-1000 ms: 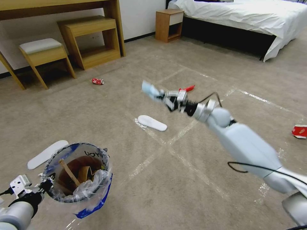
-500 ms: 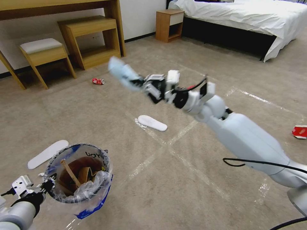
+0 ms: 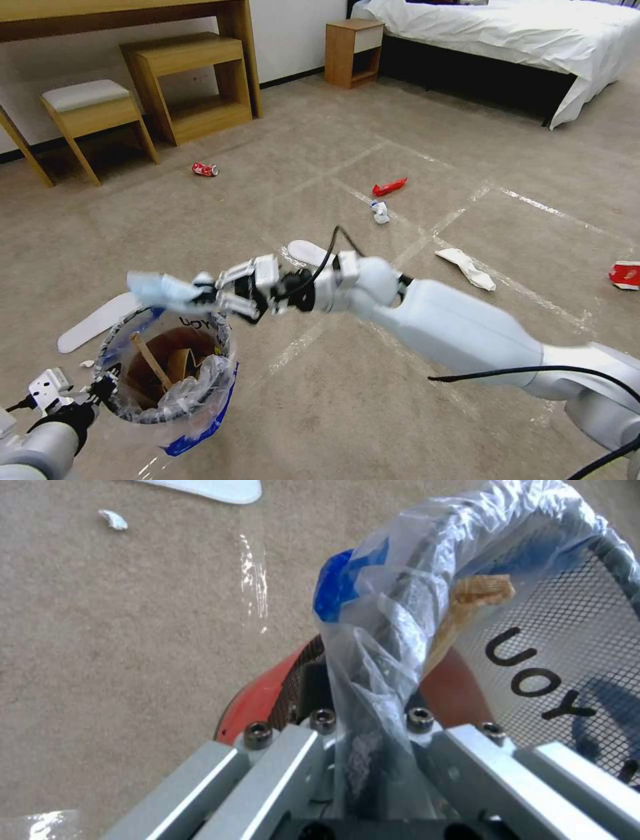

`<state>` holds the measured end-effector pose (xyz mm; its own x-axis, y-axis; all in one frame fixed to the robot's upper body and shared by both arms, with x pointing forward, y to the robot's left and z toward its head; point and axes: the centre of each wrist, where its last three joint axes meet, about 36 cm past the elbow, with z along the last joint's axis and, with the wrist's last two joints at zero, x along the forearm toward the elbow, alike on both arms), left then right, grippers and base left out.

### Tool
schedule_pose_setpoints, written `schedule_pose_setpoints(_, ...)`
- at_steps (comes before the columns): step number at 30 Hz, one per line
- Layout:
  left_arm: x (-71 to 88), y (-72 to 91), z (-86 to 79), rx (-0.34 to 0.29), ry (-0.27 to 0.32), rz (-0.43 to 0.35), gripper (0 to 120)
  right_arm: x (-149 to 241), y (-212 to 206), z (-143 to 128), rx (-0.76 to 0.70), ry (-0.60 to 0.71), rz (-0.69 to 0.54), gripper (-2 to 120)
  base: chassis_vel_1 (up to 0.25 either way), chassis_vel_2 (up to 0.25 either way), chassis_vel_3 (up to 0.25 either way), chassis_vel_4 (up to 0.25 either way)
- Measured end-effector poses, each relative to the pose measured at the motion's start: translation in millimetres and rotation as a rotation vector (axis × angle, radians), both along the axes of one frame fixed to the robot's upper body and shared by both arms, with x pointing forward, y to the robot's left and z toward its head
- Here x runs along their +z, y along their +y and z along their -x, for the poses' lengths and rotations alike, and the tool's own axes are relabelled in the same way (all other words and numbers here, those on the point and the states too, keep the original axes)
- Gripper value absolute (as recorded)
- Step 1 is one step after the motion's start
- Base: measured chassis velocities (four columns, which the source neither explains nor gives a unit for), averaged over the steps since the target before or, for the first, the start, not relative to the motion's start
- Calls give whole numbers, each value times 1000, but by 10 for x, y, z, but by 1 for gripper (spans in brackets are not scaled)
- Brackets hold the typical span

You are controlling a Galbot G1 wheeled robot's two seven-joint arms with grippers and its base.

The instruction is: Pick up the trash bin and place the garbage on the floor into it.

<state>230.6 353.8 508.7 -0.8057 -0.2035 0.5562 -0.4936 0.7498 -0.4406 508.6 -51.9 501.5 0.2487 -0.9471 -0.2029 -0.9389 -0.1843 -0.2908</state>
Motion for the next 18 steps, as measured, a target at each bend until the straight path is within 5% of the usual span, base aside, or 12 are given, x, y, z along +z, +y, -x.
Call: schedule_pose_setpoints(18,-15,-35,3,-8,-6,2,0,-583,131,-60,-4,17,79,0,0,0,0,0)
